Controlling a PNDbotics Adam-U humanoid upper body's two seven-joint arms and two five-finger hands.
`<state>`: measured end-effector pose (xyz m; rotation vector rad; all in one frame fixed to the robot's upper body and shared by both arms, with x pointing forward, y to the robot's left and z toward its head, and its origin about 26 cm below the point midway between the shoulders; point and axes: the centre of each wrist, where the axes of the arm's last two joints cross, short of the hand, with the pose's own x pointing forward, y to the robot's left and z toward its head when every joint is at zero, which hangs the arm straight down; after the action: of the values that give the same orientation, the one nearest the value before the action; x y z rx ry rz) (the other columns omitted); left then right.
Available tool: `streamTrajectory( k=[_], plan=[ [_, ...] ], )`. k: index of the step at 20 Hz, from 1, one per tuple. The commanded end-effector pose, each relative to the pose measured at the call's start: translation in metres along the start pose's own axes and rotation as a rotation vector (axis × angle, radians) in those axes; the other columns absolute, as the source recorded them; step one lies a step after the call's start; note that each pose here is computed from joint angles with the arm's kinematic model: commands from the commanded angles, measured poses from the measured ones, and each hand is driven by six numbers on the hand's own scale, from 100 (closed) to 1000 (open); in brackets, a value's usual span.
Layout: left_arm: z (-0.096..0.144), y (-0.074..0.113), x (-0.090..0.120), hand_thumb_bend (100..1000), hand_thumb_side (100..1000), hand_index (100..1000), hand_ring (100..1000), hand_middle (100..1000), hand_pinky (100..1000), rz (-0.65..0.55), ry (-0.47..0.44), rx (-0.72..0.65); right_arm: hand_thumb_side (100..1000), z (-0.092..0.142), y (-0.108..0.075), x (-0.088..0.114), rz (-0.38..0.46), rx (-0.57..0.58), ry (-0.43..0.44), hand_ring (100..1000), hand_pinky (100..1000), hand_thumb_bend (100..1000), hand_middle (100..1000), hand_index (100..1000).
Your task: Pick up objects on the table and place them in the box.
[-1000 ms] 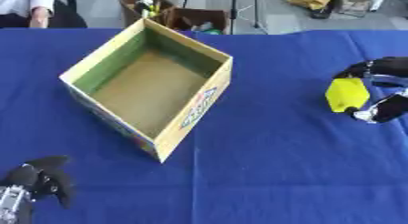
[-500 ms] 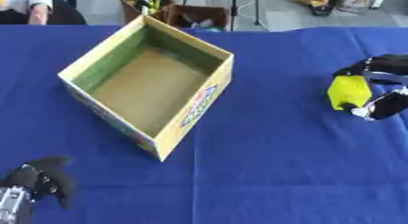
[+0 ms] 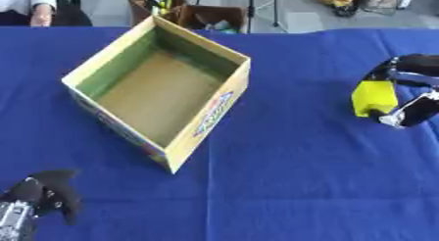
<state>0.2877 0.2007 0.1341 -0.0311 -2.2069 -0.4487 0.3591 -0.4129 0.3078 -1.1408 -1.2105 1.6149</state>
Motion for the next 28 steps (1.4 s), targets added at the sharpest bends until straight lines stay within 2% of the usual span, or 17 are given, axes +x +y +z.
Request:
streamTrajectory(
  k=[1, 4, 7, 12, 13, 20, 28],
  plan=[
    [-0.002, 0.001, 0.003, 100, 1000, 724, 436, 442, 324, -0.01, -0.015, -0.009, 242, 0.009, -0.019, -0.004, 0.015, -0.076, 0.008, 640, 699, 100, 323, 443],
    [-0.001, 0.001, 0.003, 100, 1000, 725, 437, 442, 324, -0.009, -0.012, -0.011, 246, 0.01, -0.022, -0.003, -0.002, -0.129, 0.013, 578, 673, 100, 290, 395],
    [-0.001, 0.001, 0.002, 100, 1000, 725, 437, 442, 325, -0.008, -0.009, -0.012, 242, 0.011, -0.024, -0.002, -0.024, -0.171, 0.009, 557, 660, 100, 276, 370],
    [-0.001, 0.001, 0.002, 100, 1000, 725, 438, 443, 326, -0.004, -0.005, -0.011, 239, 0.018, -0.041, 0.009, -0.047, -0.284, -0.032, 547, 660, 100, 270, 356],
    [-0.001, 0.001, 0.002, 100, 1000, 725, 438, 443, 326, -0.003, -0.004, -0.011, 215, 0.019, -0.044, 0.012, -0.048, -0.299, -0.039, 542, 649, 100, 267, 347],
    [-0.001, 0.001, 0.001, 100, 1000, 725, 439, 444, 328, 0.006, 0.0, -0.021, 183, 0.032, -0.085, 0.065, 0.045, -0.469, -0.193, 540, 638, 100, 264, 345],
    [-0.002, 0.001, 0.001, 100, 1000, 725, 440, 445, 329, 0.012, 0.003, -0.031, 162, 0.023, -0.119, 0.108, 0.018, -0.549, -0.339, 531, 638, 100, 262, 343]
  ],
)
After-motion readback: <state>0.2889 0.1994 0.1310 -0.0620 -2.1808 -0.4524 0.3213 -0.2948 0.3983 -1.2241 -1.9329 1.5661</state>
